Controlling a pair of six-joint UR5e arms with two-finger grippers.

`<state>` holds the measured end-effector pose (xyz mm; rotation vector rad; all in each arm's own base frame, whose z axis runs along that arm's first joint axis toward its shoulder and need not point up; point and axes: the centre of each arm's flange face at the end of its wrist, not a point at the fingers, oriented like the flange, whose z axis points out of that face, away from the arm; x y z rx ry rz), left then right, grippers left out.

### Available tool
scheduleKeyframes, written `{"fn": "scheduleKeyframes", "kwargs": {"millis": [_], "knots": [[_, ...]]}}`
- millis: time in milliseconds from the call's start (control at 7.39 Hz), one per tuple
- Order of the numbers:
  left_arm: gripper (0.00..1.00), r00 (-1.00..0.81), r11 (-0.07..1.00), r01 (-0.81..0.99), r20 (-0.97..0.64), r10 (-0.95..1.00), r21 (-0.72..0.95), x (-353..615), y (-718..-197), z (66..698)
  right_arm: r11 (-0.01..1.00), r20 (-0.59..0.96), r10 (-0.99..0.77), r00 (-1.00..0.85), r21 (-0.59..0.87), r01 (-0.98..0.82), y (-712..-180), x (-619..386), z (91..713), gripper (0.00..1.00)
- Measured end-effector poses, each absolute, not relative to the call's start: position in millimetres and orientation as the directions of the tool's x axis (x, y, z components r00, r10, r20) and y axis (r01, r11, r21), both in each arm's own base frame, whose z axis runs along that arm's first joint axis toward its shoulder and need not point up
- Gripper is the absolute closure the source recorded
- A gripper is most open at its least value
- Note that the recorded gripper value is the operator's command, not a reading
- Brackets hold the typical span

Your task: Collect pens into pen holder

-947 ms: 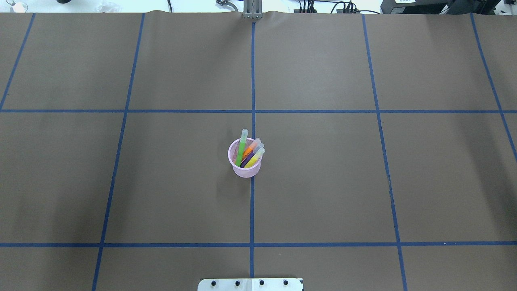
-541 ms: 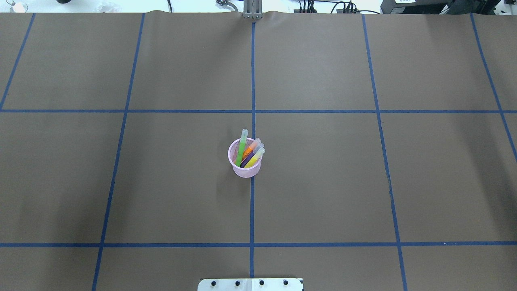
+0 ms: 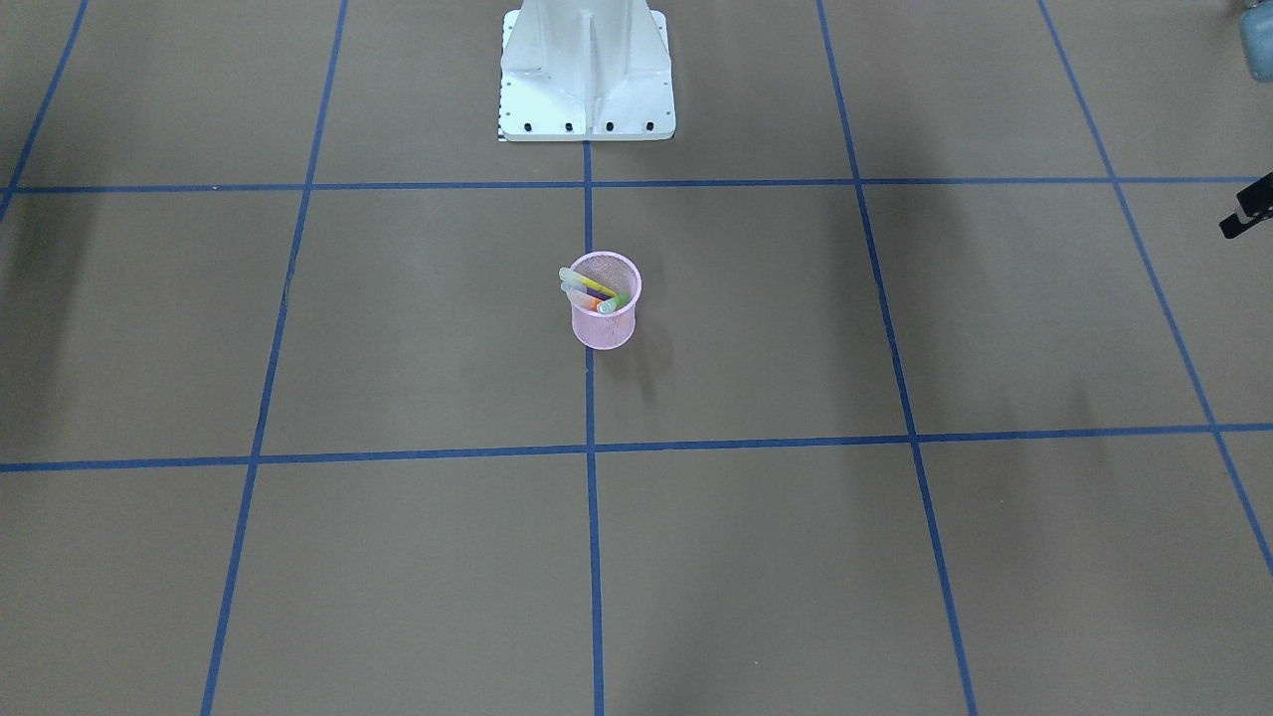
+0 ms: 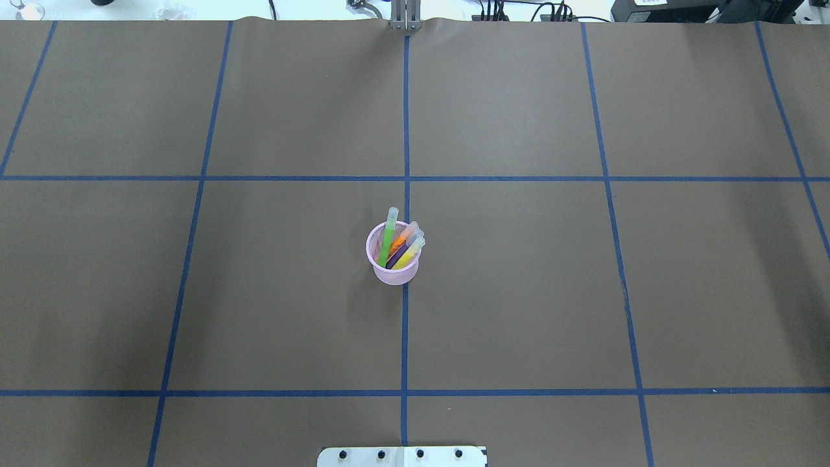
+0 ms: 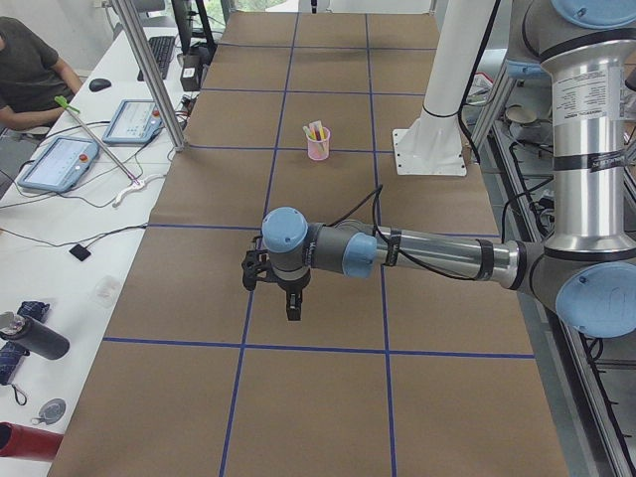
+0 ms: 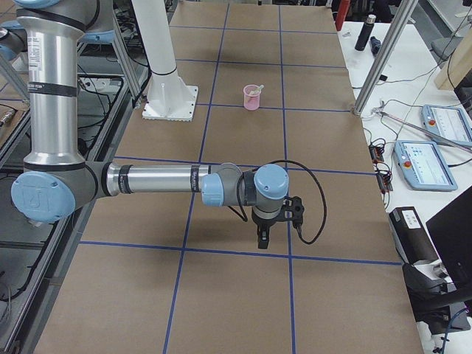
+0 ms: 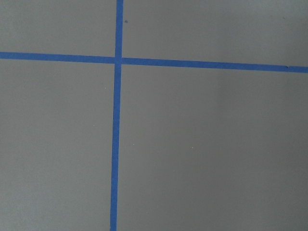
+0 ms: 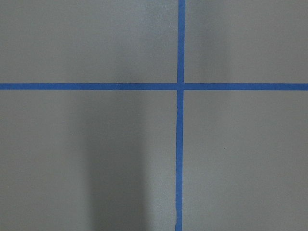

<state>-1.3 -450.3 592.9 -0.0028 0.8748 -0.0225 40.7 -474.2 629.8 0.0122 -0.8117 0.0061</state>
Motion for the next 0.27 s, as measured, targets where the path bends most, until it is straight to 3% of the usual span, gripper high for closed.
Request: {"fn": "scheduleKeyframes", "kwargs": {"millis": [270], "knots": [[0.0,0.639,1.0,0.016,-0.769,-0.018,-0.009,-1.1,-450.1,592.5,1.0,0.726,-0.002,0.688,0.012,-0.01,-474.7,40.6,628.1,0.0]]}}
